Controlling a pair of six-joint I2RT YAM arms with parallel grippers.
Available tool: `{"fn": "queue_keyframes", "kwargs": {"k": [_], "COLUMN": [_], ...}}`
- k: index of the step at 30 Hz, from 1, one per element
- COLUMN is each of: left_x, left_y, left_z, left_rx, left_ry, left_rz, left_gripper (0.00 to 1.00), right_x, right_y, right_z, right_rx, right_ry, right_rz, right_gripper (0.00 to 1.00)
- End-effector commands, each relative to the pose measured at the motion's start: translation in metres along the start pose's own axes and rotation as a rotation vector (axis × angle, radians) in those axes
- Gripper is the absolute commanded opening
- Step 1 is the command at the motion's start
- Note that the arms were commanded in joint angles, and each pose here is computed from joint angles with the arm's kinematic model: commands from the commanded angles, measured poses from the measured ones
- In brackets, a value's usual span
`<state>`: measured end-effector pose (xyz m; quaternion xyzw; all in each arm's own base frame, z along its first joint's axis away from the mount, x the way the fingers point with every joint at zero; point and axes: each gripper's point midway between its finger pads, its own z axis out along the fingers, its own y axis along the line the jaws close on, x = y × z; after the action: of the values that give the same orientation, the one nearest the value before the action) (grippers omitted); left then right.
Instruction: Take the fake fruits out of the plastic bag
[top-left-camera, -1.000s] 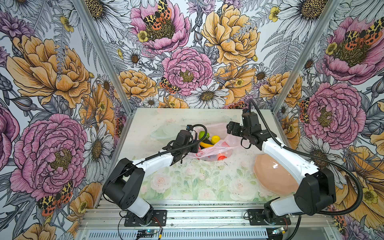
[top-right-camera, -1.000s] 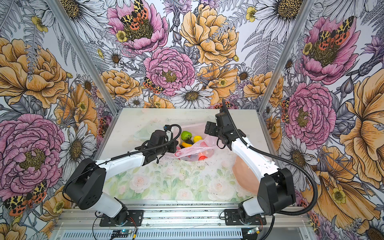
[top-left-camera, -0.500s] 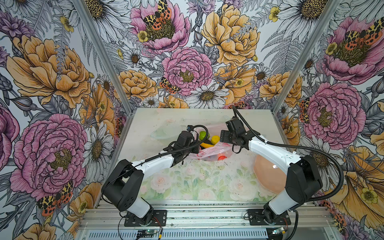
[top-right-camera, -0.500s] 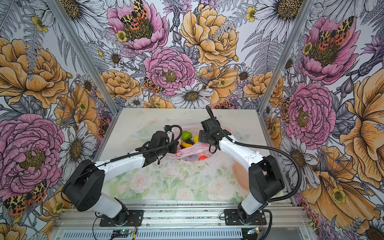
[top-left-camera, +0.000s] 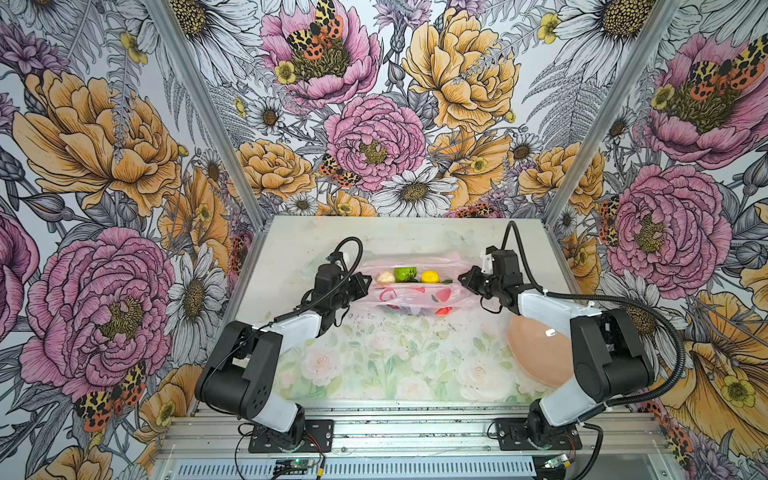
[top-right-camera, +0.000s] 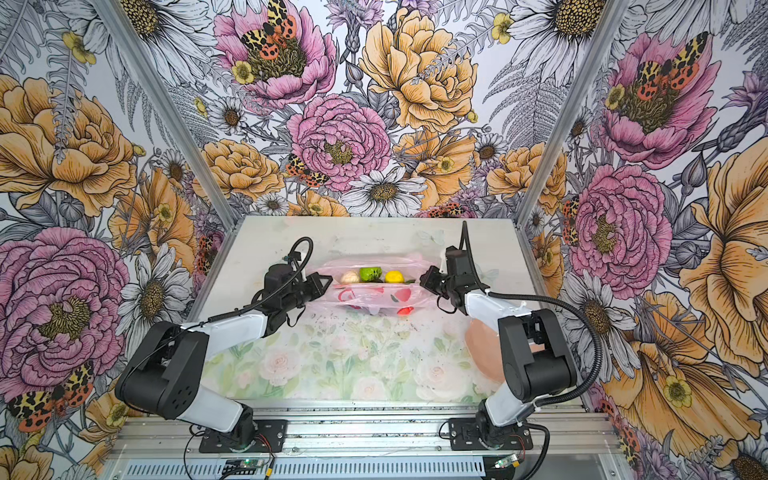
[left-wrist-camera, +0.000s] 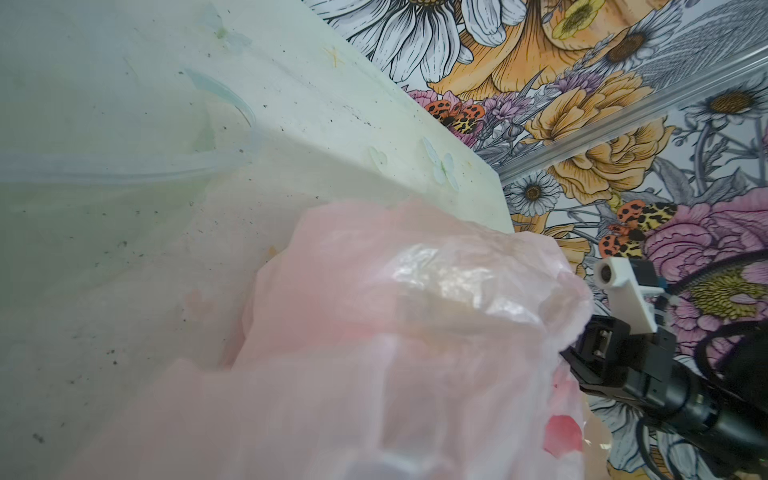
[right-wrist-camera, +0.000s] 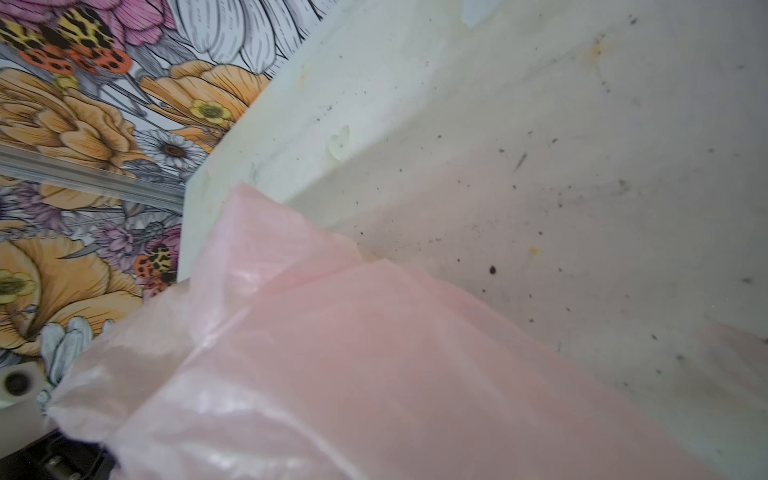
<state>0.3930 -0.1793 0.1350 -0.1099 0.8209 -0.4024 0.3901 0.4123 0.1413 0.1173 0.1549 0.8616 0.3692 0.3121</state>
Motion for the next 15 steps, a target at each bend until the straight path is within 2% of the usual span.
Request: {"fn": "queue_keyframes", "kwargs": {"k": [1, 4, 8, 11, 15], "left_x": [-0.026, -0.028, -0.019, -0.016, -0.014], "left_y": [-0.020, -0.011, -0.012, -0.008, -0.018], "left_z": [-0.008, -0.005, 0.007, 0.009, 0.005], "left_rx": [0.191, 0.189, 0.132, 0.005, -0.125], "left_ry": [-0.072, -0.065, 0.005, 0.044, 0.066], "left_rz": [-0.099, -0.121, -0.075, -0.003, 0.133], "left_gripper": [0.00, 0.00, 0.00, 0.01, 0.27], "right_x": [-0.044, -0.057, -0.048, -0.035, -0.020], "right_y": [0.053, 0.048, 0.050, 0.050, 0.046], "right_z": [-0.026, -0.033, -0.025, -0.021, -0.018], "right_rx": [-0.337, -0.416, -0.432, -0.397, -0.360], "right_ry": [-0.131, -0.171, -0.125, -0.092, -0.058], "right_rz": [-0.011, 0.030, 0.029, 0.001, -0.021], "right_gripper": [0.00, 0.00, 0.00, 0.00, 0.00]}}
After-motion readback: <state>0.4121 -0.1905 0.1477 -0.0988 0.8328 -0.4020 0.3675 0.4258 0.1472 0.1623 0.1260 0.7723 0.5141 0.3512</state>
